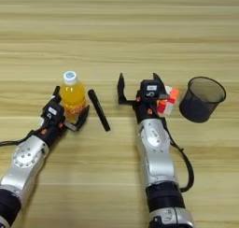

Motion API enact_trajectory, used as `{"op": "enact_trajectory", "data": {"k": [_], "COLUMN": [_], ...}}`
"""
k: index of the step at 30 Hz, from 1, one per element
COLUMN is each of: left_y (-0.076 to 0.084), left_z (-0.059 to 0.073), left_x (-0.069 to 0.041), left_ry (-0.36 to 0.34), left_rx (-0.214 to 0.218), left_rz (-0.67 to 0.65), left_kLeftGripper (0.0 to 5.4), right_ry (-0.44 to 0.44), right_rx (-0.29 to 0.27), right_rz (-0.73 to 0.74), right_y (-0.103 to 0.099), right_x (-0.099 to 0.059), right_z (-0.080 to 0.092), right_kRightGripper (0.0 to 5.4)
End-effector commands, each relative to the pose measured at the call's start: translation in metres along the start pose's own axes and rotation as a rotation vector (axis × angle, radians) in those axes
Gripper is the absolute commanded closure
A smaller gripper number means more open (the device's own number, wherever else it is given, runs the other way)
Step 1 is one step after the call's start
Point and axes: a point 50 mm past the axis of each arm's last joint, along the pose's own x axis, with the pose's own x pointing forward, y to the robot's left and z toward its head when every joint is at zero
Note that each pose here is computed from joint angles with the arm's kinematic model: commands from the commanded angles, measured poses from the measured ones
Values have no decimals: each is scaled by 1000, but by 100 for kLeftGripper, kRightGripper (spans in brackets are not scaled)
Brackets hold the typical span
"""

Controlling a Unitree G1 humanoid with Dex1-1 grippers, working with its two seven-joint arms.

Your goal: Move the objects on the table

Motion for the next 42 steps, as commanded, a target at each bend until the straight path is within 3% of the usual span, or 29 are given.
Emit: {"op": "enact_trajectory", "data": {"k": [1,11,18,28,35,42], "left_y": [2,13,23,47,78,92], "left_z": [5,24,40,51,44,33], "left_x": [2,-1,-6,-17,-33,-46], "left_ry": [-23,-90,-126,-147,-107,-60], "left_rx": [8,36,54,59,85,94], "left_rz": [4,48,86,190,319,398], "left_kLeftGripper": [111,197,200,200,200,200], "right_ry": [-7,-2,1,1,0,0], "right_rx": [2,2,5,5,5,4], "right_rz": [-8,-5,-3,-5,-9,-8], "right_y": [0,1,2,2,1,1], "right_x": [0,0,0,0,-1,-1], "right_z": [1,0,0,0,-1,0], "right_kRightGripper": [0,0,0,0,0,0]}}
